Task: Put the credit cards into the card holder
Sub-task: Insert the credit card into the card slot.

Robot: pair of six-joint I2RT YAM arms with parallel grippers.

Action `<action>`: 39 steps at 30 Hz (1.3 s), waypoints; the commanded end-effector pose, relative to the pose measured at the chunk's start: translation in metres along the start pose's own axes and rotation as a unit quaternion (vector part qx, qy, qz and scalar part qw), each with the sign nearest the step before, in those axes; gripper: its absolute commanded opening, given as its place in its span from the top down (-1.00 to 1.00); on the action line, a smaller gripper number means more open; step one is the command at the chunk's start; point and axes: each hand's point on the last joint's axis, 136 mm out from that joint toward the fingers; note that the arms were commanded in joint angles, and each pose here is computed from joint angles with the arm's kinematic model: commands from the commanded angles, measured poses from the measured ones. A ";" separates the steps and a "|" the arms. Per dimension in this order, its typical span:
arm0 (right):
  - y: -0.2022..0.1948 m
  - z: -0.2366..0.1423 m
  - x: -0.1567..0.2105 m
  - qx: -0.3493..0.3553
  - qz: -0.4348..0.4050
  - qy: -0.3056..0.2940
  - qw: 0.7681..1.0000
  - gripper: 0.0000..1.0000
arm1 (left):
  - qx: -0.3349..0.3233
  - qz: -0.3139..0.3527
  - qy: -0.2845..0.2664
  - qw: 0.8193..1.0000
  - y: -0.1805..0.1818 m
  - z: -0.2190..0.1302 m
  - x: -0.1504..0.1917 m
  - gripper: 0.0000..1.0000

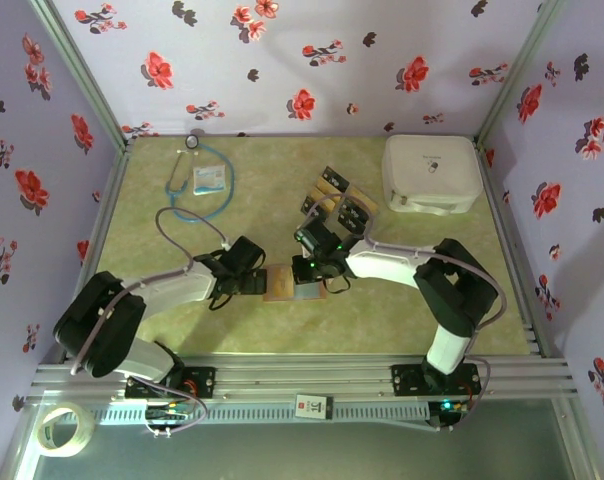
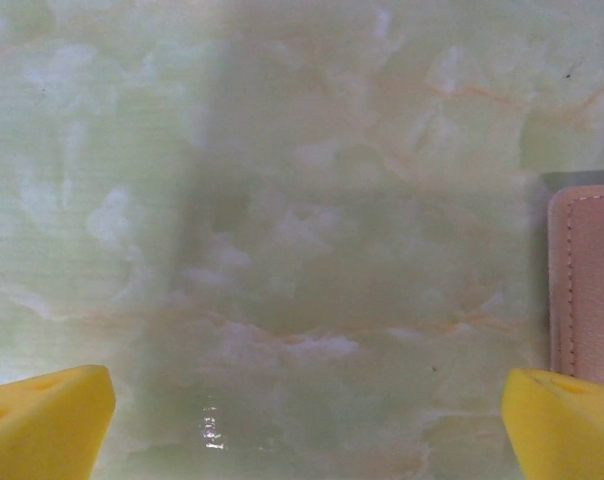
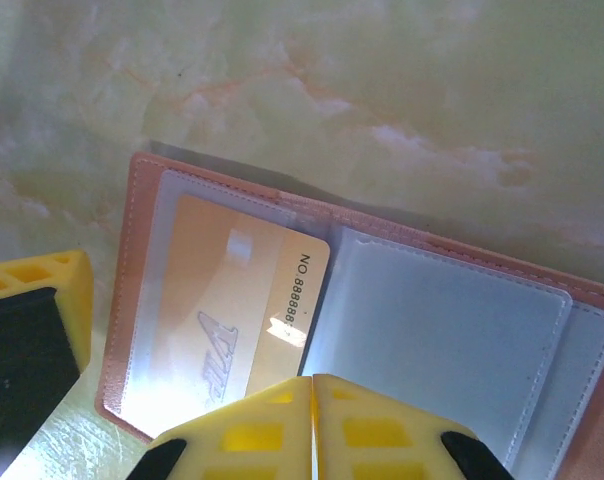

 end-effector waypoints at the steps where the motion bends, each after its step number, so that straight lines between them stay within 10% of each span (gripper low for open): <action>1: 0.013 0.004 -0.003 -0.014 -0.001 0.003 1.000 0.85 | 0.001 0.011 0.005 1.000 0.000 0.004 0.002 -0.99; 39: 0.034 0.022 0.005 -0.025 -0.009 0.025 0.999 0.86 | 0.016 0.003 0.003 1.000 -0.007 0.009 0.004 -0.99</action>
Point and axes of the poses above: each hand's point on the last joint's axis, 136 mm out from that joint toward the fingers, its own z axis out along the fingers, its own y axis along the line the jaws close on, x = y × z, and after that the axes turned 14 degrees about z, right-handed
